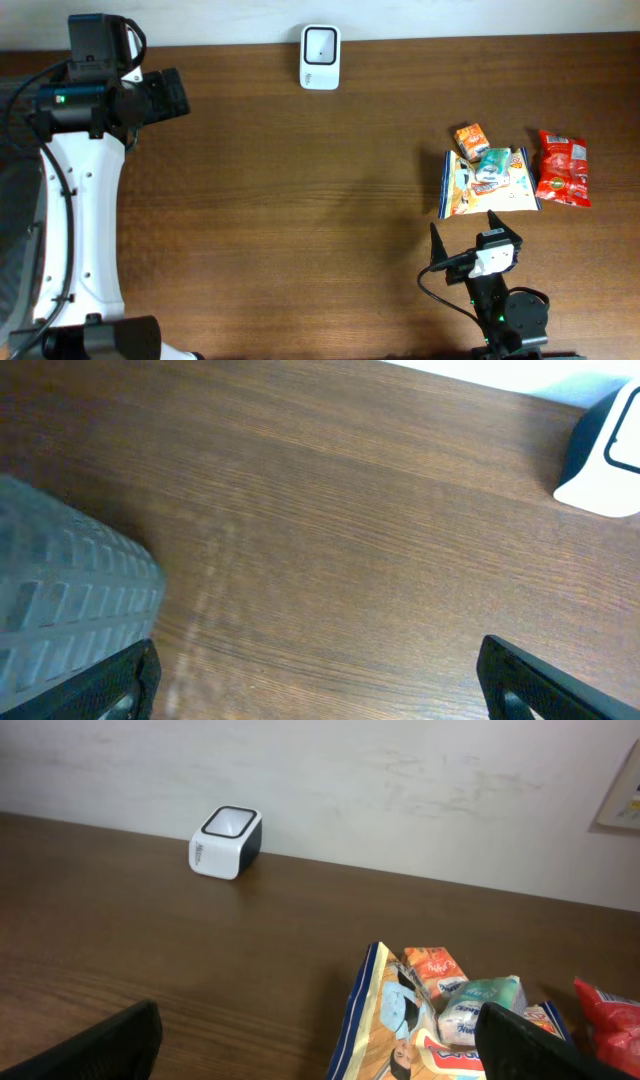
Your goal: Scan the item barcode
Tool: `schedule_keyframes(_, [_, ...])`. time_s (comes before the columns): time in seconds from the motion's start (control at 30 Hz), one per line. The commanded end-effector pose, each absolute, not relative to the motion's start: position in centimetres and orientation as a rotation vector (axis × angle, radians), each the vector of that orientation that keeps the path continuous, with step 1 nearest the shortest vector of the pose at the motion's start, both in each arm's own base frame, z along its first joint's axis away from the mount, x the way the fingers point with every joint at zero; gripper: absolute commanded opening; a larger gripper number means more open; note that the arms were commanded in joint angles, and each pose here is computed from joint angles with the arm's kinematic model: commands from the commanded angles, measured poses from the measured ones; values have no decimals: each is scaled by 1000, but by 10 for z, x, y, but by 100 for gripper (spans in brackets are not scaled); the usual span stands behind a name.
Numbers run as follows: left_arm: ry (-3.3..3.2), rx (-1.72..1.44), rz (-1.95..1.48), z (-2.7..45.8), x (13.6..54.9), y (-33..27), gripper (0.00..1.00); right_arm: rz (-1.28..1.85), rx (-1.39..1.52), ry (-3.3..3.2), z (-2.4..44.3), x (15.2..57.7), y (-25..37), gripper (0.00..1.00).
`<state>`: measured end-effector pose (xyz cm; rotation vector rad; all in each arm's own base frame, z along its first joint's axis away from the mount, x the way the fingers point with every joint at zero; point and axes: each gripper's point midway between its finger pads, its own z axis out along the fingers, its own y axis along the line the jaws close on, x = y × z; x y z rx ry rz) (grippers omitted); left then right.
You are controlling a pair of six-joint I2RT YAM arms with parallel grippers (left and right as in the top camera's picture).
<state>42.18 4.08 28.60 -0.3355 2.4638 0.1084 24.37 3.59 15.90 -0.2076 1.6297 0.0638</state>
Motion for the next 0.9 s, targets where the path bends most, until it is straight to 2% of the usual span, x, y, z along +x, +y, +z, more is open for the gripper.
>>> schedule_keyframes(0.0, [2306, -338, 178, 325, 394, 46, 99, 64, -219, 1627, 158, 243, 38, 99])
schedule_keyframes(0.1, [2154, -331, 135, 334, 379, 43, 99, 63, -219, 1628, 157, 243, 38, 99])
schedule_keyframes(0.23, [1947, -300, 54, 320, 344, 36, 99, 63, -218, 1627, 158, 243, 38, 99])
schedule_keyframes(0.53, [1678, -136, -29, 218, 281, 14, 99, 63, -219, 1627, 158, 243, 38, 99])
schedule_keyframes(0.87, [1616, -110, 20, 172, 252, 16, 99, 63, -219, 1627, 157, 243, 38, 99])
